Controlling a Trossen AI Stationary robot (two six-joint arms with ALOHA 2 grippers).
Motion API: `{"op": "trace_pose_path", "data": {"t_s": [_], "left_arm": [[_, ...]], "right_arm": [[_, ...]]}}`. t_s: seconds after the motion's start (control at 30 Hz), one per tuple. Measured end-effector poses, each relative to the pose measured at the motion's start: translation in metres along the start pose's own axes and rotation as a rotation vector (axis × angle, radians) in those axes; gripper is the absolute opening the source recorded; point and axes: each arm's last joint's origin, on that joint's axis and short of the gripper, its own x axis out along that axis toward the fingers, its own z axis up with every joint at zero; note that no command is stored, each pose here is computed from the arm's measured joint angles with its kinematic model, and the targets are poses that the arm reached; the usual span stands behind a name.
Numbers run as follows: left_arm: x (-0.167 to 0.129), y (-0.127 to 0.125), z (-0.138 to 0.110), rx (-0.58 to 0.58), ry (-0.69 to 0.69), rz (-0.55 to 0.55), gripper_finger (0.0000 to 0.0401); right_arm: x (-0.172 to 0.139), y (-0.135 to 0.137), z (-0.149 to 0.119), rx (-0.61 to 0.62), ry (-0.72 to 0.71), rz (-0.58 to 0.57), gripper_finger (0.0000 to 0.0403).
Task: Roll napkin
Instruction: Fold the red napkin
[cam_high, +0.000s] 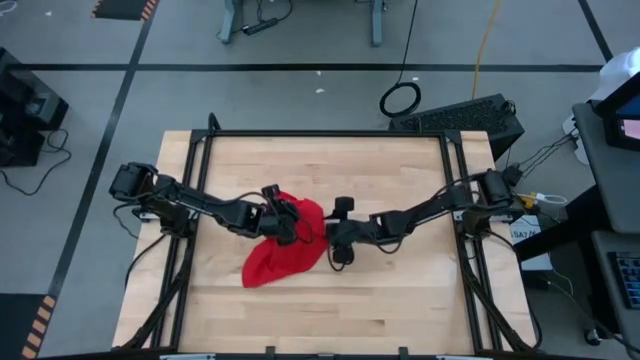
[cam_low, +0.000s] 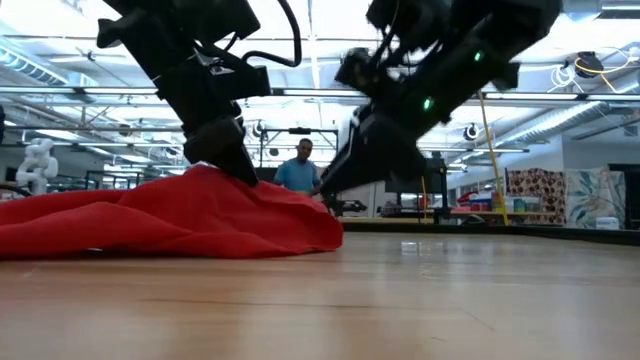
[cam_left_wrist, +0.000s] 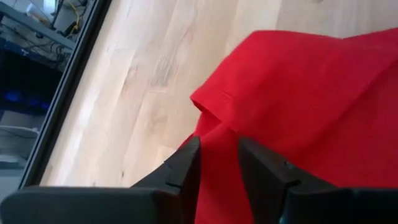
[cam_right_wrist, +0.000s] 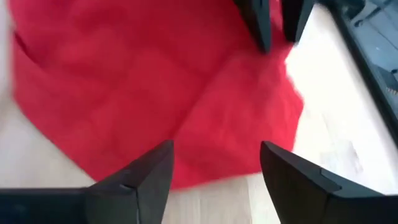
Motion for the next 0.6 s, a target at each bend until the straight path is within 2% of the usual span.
{"op": "trace_pose_path", "data": {"t_s": [0.2,0.43,0.53,0.6], "left_arm": [[0.004,0.005,0.001,-0.028,0.005,0.015,0.0109],[0.004,0.005,0.002,-0.045,-0.007,0.013,0.0109],[0.004,0.005,0.002,-0.066,-0.005,0.005,0.0109],[0.003,0.004,0.002,-0.081,-0.004,-0.004,0.0109]], "right_arm": [[0.004,0.004,0.004,0.128,-0.068,0.067,0.0235],[0.025,0.015,-0.017,0.156,0.001,-0.032,0.0228],[0.033,0.019,-0.024,0.160,0.011,-0.040,0.0213],[0.037,0.019,-0.027,0.165,0.014,-0.088,0.0195]]}}
